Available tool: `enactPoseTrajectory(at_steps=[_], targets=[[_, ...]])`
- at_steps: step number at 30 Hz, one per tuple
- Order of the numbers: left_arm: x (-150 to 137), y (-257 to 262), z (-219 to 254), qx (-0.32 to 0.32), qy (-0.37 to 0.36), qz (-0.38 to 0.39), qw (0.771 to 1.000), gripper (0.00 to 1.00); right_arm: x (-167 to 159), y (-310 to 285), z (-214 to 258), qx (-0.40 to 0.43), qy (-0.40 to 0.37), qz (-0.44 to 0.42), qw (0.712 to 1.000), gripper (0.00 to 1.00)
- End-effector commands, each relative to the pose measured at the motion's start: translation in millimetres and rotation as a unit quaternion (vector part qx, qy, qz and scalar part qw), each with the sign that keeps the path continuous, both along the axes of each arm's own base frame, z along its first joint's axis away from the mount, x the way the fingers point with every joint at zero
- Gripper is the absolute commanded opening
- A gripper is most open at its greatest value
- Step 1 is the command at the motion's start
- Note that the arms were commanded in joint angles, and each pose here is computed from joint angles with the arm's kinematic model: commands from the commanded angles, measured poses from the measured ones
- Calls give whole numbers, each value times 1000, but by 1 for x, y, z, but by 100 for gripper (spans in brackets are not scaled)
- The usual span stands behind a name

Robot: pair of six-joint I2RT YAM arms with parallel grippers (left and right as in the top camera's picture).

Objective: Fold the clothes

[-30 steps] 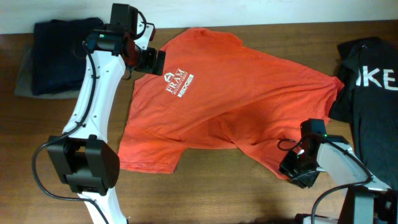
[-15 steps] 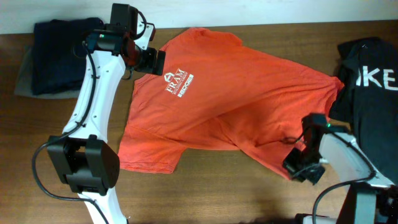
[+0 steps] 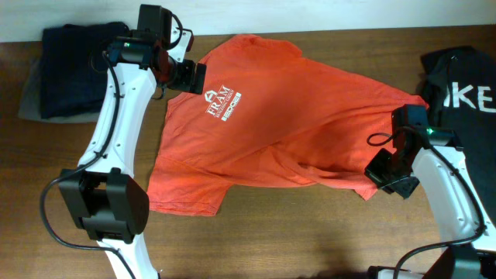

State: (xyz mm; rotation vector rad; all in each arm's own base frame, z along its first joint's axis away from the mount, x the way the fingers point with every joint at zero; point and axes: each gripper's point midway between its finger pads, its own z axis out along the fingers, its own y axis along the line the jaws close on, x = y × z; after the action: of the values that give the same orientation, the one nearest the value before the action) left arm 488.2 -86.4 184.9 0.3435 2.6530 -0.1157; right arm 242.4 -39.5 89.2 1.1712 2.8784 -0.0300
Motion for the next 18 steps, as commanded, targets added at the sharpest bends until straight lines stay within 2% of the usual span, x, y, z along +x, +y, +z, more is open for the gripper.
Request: enactPoseTrajectory(at_steps=[1,7,12,18], targets=[[1,-2,-2,0,1,-10,1000,99,9,-7,8,-22,-23,-9,999,4],[0,-1,-3,2,5,-9,1000,99,7,4,19,9,-18,-14,1000,4],[0,0,-3,10,3,-17,1000,99,-16,11,41,23,11,-11,1000,4],[1,6,-3,25,1,-10,1000,99,-49,23,65,45,8,1,999,4]])
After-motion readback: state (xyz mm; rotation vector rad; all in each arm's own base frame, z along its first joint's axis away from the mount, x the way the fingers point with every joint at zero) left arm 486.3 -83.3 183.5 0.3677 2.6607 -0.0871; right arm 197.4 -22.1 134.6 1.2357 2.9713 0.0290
